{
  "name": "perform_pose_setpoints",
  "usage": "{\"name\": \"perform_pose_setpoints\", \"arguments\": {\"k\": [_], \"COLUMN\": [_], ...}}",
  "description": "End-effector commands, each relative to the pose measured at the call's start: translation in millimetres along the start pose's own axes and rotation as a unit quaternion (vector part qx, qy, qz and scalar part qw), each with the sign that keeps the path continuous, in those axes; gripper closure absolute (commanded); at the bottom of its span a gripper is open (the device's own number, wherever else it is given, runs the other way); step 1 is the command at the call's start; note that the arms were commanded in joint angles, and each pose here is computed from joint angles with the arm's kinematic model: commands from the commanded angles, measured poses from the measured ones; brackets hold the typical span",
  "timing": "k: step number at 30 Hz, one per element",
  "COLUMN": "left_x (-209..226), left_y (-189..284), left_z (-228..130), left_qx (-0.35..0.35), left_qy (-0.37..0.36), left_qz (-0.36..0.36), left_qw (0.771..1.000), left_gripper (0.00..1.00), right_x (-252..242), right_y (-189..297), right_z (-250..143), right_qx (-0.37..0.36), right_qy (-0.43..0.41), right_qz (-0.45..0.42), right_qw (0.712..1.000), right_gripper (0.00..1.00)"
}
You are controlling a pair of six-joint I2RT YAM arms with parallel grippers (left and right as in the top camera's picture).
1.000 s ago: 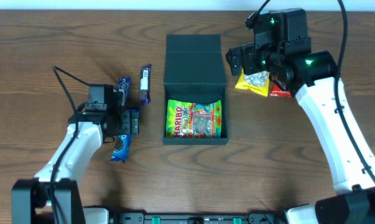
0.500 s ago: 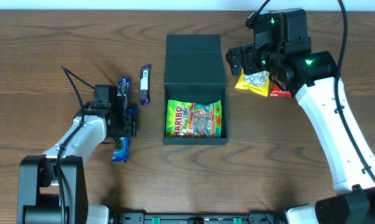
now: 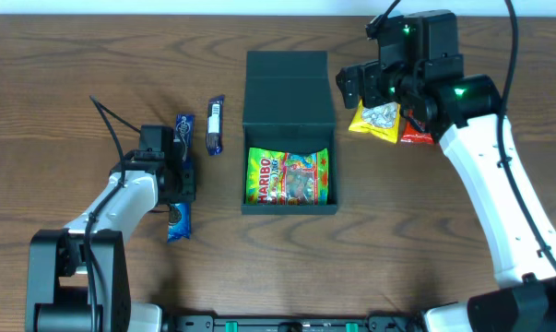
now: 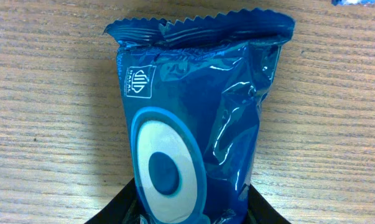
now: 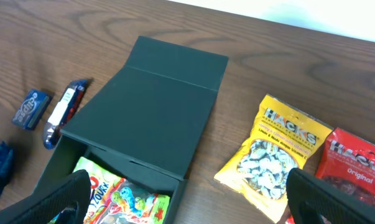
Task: Pack container
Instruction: 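Grasp the blue Oreo pack with the left gripper and lift, then carry the Oreo pack over the box and lower it inside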
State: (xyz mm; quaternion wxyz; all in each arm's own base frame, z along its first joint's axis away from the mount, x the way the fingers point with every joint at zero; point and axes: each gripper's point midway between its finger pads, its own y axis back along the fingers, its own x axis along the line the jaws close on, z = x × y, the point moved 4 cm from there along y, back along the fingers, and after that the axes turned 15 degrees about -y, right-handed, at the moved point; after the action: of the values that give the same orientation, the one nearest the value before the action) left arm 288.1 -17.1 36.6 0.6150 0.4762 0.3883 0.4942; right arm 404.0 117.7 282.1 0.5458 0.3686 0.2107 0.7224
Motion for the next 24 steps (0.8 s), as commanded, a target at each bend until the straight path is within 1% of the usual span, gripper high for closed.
{"name": "perform_pose_setpoints", "arguments": {"k": [1, 2, 3, 5, 10, 12, 16, 19, 21, 22, 23, 24], "left_x": [0, 0, 1, 2, 6, 7, 0, -17, -32, -40, -50, -62], "left_y": [4, 7, 13, 30, 70, 83, 102, 112, 114, 115, 116, 117], "left_z": [6, 7, 11, 26, 63, 75, 98, 116, 126, 129, 133, 137], "left_qx": [0.000, 0.001, 0.003, 0.000, -0.026, -0.041, -0.075, -0.106, -0.127, -0.134, -0.143, -0.154], "left_qy": [0.015, 0.015, 0.015, 0.014, -0.023, -0.053, -0.143, -0.241, -0.313, -0.346, -0.390, -0.440], "left_qz": [0.001, 0.001, 0.001, 0.001, 0.006, 0.010, 0.019, 0.027, 0.034, 0.036, 0.040, 0.045], "left_qw": [1.000, 1.000, 1.000, 1.000, 0.999, 0.998, 0.987, 0.964, 0.941, 0.928, 0.909, 0.884], "left_gripper": [0.82, 0.83, 0.85, 0.94, 0.94, 0.94, 0.94, 0.94, 0.94, 0.94, 0.94, 0.94], "right_x": [-3, -3, -4, -4, -3, -3, -2, -7, -11, -14, -18, -22], "right_y": [7, 7, 7, 9, 14, 17, 21, 24, 27, 29, 31, 33], "right_z": [5, 5, 6, 6, 7, 7, 7, 8, 9, 9, 9, 10], "right_qx": [-0.010, -0.010, -0.010, -0.013, -0.017, -0.018, -0.019, -0.021, -0.023, -0.024, -0.024, -0.026], "right_qy": [0.002, 0.002, 0.001, -0.011, -0.010, -0.010, -0.010, -0.014, -0.019, -0.022, -0.028, -0.038], "right_qz": [0.000, 0.000, 0.000, -0.001, 0.000, 0.001, 0.001, -0.003, -0.008, -0.010, -0.013, -0.018], "right_qw": [1.000, 1.000, 1.000, 1.000, 1.000, 1.000, 1.000, 1.000, 1.000, 0.999, 0.999, 0.999], "right_gripper": [0.01, 0.01, 0.01, 0.01, 0.01, 0.01, 0.01, 0.01, 0.01, 0.01, 0.01, 0.01]}}
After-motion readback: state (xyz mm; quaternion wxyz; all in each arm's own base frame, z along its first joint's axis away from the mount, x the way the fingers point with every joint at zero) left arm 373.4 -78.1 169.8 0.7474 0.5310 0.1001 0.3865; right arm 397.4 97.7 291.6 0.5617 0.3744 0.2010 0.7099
